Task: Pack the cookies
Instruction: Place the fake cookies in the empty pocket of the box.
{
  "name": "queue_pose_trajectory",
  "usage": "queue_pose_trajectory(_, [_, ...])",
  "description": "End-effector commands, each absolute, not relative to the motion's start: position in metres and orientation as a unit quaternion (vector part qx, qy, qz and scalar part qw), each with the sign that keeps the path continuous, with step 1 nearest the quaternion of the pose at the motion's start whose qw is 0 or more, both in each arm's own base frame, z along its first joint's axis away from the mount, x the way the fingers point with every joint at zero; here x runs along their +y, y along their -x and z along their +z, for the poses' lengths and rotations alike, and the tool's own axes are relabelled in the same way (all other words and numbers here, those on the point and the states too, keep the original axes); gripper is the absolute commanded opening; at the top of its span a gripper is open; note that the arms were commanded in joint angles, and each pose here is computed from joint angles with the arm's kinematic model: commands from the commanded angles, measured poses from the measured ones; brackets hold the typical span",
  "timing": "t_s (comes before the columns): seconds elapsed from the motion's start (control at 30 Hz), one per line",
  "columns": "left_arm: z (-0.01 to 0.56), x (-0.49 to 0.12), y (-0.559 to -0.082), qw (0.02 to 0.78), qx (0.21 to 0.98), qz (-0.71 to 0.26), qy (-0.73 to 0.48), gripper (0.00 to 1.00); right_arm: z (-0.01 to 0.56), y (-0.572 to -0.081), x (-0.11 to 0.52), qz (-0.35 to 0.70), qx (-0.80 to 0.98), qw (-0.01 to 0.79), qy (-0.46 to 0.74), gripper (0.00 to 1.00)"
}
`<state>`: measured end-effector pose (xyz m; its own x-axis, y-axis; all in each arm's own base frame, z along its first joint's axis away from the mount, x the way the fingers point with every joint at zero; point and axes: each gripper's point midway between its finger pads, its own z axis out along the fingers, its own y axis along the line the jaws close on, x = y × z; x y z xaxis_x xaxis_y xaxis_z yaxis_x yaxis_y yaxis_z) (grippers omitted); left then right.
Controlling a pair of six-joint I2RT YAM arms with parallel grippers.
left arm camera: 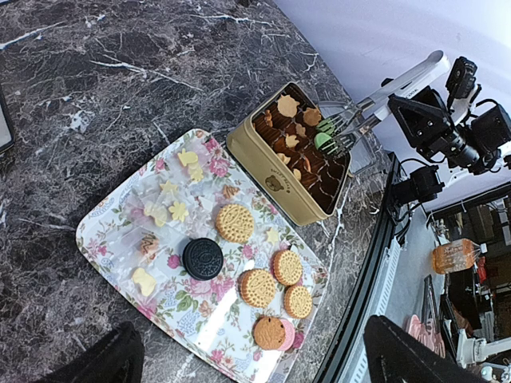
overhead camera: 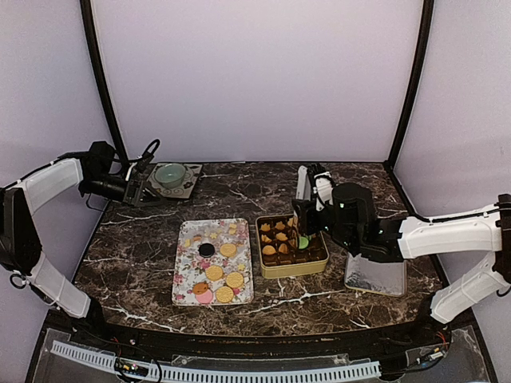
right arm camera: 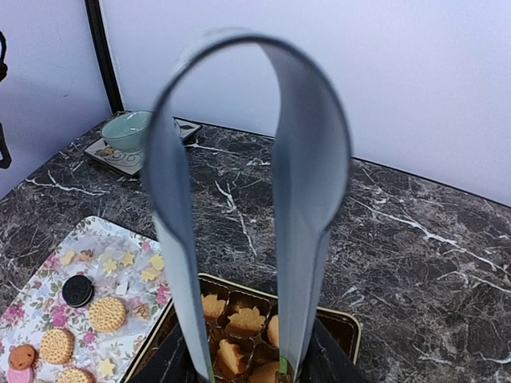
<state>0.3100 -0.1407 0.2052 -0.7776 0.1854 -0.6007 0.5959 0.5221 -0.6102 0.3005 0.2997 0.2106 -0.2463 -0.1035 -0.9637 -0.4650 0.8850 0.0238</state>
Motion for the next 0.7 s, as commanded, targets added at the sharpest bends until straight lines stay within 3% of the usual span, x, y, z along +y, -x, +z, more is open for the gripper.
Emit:
queue_pose_trajectory(0.0, [0.209,-0.141,-0.306,0.24,0.836,-0.436,-0.232,0.99,0.223,-0.306,0.302,0.171,0.76,0.604,0.168,0.44])
queue_pose_trajectory(0.33, [0.208,-0.141,-0.306,0.238,0.835,-0.439,-0.23,0.99,0.241,-0.303,0.3,0.182,0.749,0.616,0.163,0.49])
queue_pose_trajectory(0.67, [0.207,-0.141,-0.305,0.237,0.835,-0.441,-0.23,0.99,0.252,-0.293,0.292,0.196,0.744,0.616,0.166,0.4])
